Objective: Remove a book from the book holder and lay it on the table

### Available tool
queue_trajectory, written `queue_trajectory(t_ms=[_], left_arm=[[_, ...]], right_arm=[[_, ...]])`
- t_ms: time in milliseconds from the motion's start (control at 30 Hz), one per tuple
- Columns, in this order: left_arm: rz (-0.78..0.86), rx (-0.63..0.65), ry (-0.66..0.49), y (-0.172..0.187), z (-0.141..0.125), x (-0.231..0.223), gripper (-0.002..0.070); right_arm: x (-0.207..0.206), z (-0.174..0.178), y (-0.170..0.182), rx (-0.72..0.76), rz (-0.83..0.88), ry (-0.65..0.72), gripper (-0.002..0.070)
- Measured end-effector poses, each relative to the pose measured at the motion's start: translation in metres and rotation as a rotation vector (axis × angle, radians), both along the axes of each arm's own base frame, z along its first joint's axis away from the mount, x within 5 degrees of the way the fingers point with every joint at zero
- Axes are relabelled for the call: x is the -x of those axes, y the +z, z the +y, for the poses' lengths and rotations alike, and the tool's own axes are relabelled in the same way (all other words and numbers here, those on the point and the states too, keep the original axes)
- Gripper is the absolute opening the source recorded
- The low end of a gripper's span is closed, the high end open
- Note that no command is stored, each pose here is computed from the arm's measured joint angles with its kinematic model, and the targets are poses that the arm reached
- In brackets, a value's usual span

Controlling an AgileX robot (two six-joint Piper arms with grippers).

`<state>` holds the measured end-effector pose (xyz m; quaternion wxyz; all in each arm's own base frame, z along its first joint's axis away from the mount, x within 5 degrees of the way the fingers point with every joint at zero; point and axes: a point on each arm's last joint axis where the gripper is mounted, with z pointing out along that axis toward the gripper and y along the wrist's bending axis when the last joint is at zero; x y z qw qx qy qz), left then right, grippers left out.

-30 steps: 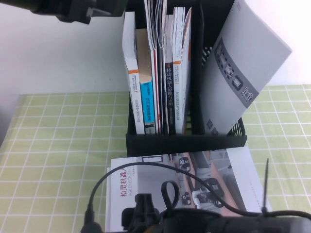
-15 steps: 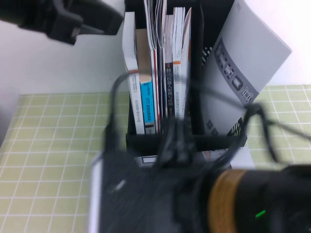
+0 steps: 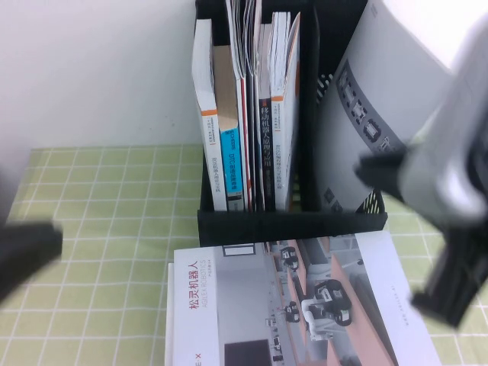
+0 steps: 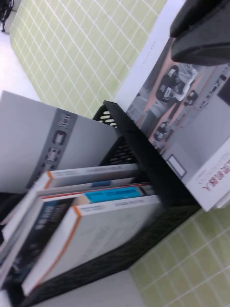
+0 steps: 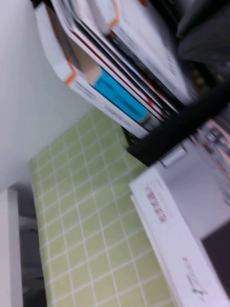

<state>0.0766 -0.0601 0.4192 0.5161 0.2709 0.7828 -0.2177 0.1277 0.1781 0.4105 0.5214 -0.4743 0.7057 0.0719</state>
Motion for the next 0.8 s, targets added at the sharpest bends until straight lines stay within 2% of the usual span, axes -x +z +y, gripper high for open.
queue_trajectory(t_ms=[167,300,467,667,800], left_arm=[[0.057,0.083,0.07,-0.063,0.006,0.014,-0.0003],[0.072,0.12,0.12,-0.099,0.009,0.016,-0.0003],[0.149,0.17,0.183,-0.143,0.009,0.008,-0.0002],[0.189,0.18,0.199,-0.157,0.009,0.007,-0.0002],[0.203,0.178,0.192,-0.158,0.009,0.007,-0.0002]], right_arm=[[0.015,-0.022,-0.061,-0.022,0.124,-0.036,0.0002],[0.025,-0.048,-0.08,-0.109,0.171,-0.127,0.0002],[0.034,-0.086,-0.094,-0.176,0.093,-0.226,0.0002],[0.039,-0.113,-0.093,-0.171,-0.088,-0.257,0.0001],[0.04,-0.118,-0.09,-0.173,-0.133,-0.261,0.0001]])
